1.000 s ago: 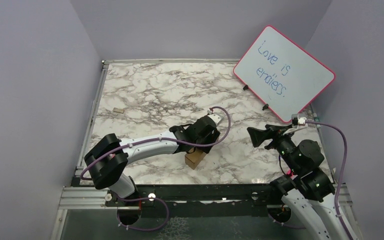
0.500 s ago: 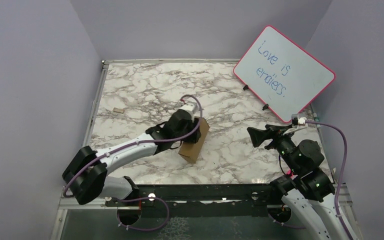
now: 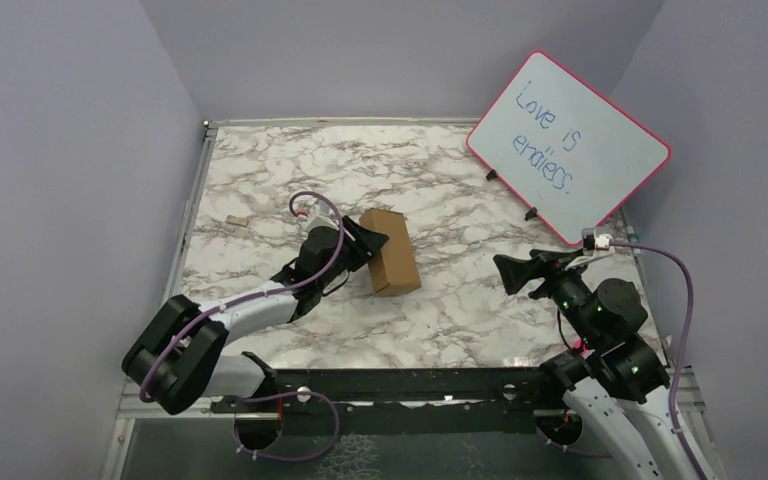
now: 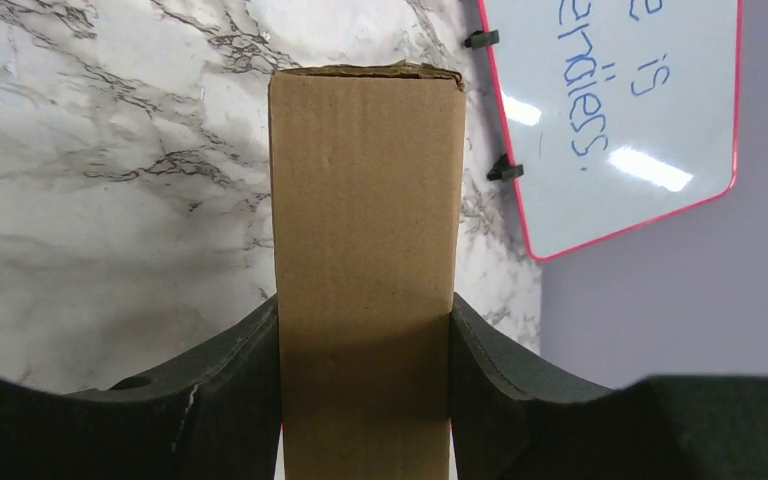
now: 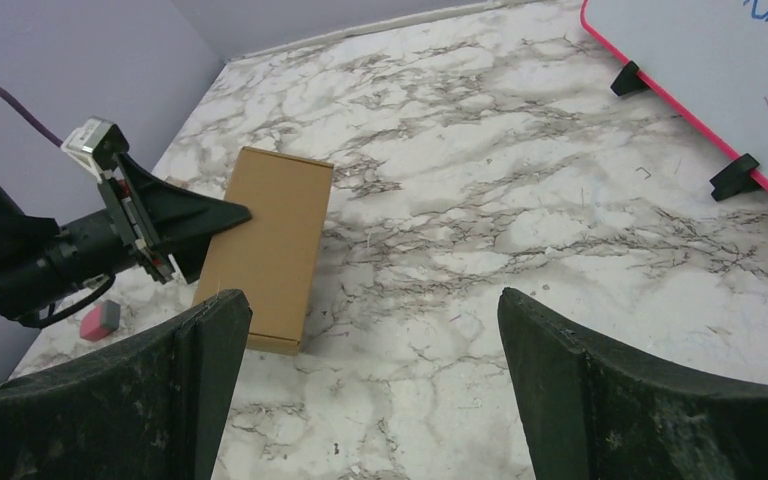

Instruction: Fold the paper box

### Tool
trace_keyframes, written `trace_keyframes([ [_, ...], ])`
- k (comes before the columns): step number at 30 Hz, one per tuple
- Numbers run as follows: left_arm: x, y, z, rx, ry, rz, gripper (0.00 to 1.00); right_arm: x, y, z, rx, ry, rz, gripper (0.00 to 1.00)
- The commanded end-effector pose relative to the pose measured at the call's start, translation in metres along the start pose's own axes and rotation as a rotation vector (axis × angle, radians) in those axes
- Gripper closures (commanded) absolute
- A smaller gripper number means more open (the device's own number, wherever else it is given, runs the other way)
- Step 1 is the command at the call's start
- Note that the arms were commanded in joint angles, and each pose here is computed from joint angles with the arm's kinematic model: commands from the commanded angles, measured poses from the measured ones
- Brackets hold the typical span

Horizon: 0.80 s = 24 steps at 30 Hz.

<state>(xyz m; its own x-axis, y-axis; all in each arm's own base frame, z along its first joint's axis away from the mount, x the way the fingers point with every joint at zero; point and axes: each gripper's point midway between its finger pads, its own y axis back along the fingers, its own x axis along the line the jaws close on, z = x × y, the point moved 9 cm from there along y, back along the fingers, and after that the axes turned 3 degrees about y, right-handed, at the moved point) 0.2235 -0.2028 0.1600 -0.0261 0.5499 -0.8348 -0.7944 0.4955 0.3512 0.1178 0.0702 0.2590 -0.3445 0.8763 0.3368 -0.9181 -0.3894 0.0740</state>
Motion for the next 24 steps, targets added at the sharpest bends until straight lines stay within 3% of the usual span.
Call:
trace_keyframes([
  [1, -0.019, -0.023, 0.009, -0.083, 0.225, -0.107, 0.50, 0.001, -0.001, -0.006, 0.029, -0.005, 0.016, 0.00],
  [7, -0.009, -0.058, -0.007, 0.013, 0.249, -0.091, 0.43, 0.001, 0.000, -0.005, 0.025, -0.004, 0.011, 0.00],
  [11, 0.003, -0.062, -0.010, 0.004, 0.197, -0.054, 0.27, 0.001, 0.001, -0.004, 0.018, -0.004, 0.010, 0.00],
  [13, 0.013, -0.059, -0.011, -0.007, 0.184, -0.026, 0.06, 0.000, 0.001, -0.004, 0.019, -0.005, 0.009, 0.00],
  [14, 0.019, -0.057, -0.011, -0.008, 0.173, -0.013, 0.02, 0.000, 0.001, -0.004, 0.018, -0.004, 0.009, 0.00],
  [20, 0.039, -0.039, -0.004, -0.028, 0.132, 0.050, 0.01, 0.000, 0.000, -0.004, 0.026, -0.002, 0.007, 0.00],
  [24, 0.048, -0.027, 0.007, -0.045, 0.027, 0.142, 0.01, 0.000, 0.000, -0.003, 0.023, -0.005, -0.005, 0.00],
])
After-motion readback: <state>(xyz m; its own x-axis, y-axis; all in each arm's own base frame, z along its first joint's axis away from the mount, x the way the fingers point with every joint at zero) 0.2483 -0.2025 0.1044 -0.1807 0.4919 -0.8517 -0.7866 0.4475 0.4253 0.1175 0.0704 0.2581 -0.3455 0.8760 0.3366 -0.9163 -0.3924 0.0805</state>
